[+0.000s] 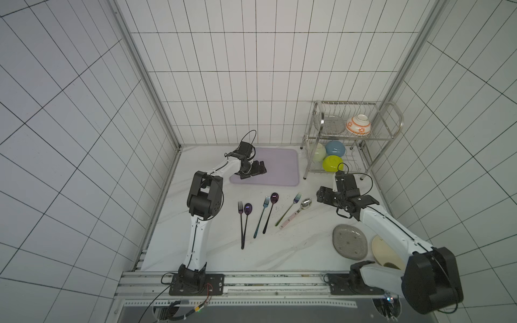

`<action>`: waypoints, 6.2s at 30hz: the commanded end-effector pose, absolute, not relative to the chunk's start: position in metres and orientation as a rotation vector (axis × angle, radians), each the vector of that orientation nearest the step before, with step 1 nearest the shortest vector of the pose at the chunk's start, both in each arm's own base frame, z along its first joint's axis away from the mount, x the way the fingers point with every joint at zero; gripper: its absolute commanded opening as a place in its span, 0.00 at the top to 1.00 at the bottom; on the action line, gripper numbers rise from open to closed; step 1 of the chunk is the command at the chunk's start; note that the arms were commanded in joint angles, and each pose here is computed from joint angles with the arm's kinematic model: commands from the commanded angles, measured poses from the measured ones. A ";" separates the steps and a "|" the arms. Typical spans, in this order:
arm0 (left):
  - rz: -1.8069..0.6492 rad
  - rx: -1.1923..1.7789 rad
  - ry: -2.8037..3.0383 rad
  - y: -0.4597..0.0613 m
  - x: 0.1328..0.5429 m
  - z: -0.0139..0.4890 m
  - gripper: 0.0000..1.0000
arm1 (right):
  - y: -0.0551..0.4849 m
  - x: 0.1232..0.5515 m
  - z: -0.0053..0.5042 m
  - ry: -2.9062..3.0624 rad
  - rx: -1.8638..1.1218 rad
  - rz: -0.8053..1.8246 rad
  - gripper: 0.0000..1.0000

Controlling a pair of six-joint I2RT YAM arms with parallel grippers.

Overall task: Set the spoon and fork side by side
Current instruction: Move the tray to the center of the board, then pick up the fork at the center of the board.

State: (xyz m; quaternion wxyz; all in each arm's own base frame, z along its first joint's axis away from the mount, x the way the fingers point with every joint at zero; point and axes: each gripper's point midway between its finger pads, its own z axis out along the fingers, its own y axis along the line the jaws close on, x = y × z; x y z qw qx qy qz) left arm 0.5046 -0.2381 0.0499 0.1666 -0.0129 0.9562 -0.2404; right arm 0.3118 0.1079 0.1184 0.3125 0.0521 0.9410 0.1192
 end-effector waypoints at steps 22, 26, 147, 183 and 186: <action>-0.758 0.174 3.109 -0.237 0.324 -0.007 0.02 | 0.102 0.293 0.089 2.576 0.146 0.265 0.15; -0.784 0.212 3.111 -0.239 0.306 -0.009 0.03 | 0.106 0.294 0.086 2.587 0.138 0.283 0.17; -0.138 -0.214 3.084 -0.154 0.175 0.031 0.52 | 0.125 0.275 0.184 2.498 -0.061 0.321 0.46; -0.014 -0.154 3.078 -0.142 0.179 0.006 1.00 | 0.128 0.269 0.169 2.527 -0.067 0.353 0.61; -0.092 -0.116 3.041 -0.148 0.182 0.022 1.00 | 0.127 0.268 0.167 2.525 -0.066 0.352 0.61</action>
